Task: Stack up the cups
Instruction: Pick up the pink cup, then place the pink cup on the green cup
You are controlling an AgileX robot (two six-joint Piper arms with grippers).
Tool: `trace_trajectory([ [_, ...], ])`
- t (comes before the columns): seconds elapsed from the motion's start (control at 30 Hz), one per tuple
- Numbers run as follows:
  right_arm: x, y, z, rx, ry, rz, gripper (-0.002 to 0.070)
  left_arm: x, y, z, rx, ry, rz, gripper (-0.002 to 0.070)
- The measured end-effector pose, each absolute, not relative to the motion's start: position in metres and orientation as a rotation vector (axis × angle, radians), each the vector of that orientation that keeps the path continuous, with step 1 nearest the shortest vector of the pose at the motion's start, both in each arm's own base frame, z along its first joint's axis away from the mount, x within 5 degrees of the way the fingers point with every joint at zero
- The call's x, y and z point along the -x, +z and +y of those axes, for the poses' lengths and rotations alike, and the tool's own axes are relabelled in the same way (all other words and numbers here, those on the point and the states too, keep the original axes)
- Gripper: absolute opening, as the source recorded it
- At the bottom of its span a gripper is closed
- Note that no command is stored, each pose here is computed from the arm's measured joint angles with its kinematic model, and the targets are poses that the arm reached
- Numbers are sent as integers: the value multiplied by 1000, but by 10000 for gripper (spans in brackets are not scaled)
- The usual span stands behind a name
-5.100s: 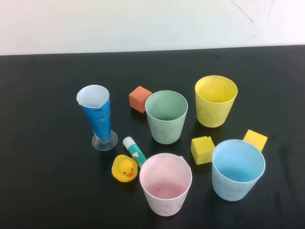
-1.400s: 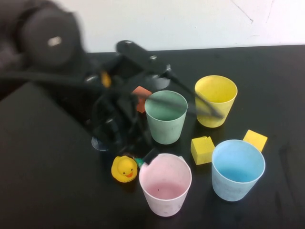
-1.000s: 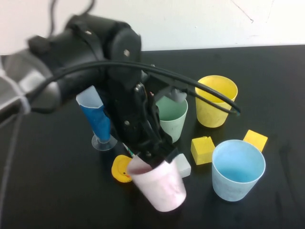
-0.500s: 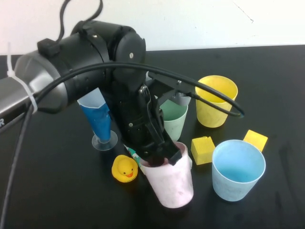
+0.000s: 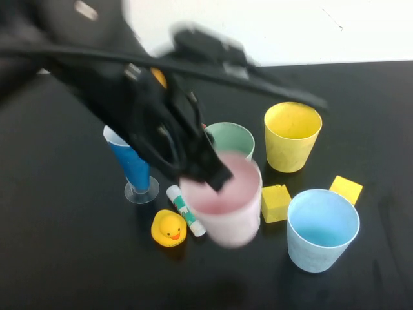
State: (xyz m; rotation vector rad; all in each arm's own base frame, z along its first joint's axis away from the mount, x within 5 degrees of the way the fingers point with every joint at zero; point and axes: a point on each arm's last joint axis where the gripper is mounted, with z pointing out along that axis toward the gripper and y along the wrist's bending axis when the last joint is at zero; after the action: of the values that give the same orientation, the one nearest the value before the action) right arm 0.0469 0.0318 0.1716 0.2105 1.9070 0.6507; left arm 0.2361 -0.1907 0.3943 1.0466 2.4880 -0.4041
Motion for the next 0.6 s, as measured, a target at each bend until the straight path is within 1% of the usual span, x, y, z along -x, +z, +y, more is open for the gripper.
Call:
trace_trajectory([
  [0.13,-47,172,32,-210,651,1907,-3,-227,435,-174,-929,-334,2357,9],
  [0.2,-47,172,32,-209,651,1907,-3,-231,446,-171,-848,-294,2294,8],
  [0.27,-47,172,32,-209,651,1907,-3,-240,448,-171,-797,-248,2240,8],
  [0.37,-47,172,32,-209,651,1907,-3,-259,440,-179,-770,-199,2205,8],
  [0.5,-47,172,32,-209,651,1907,-3,-285,413,-196,-783,-163,2237,8],
  [0.6,-47,172,32,-207,649,1907,-3,-297,395,-206,-787,-160,2286,8],
])
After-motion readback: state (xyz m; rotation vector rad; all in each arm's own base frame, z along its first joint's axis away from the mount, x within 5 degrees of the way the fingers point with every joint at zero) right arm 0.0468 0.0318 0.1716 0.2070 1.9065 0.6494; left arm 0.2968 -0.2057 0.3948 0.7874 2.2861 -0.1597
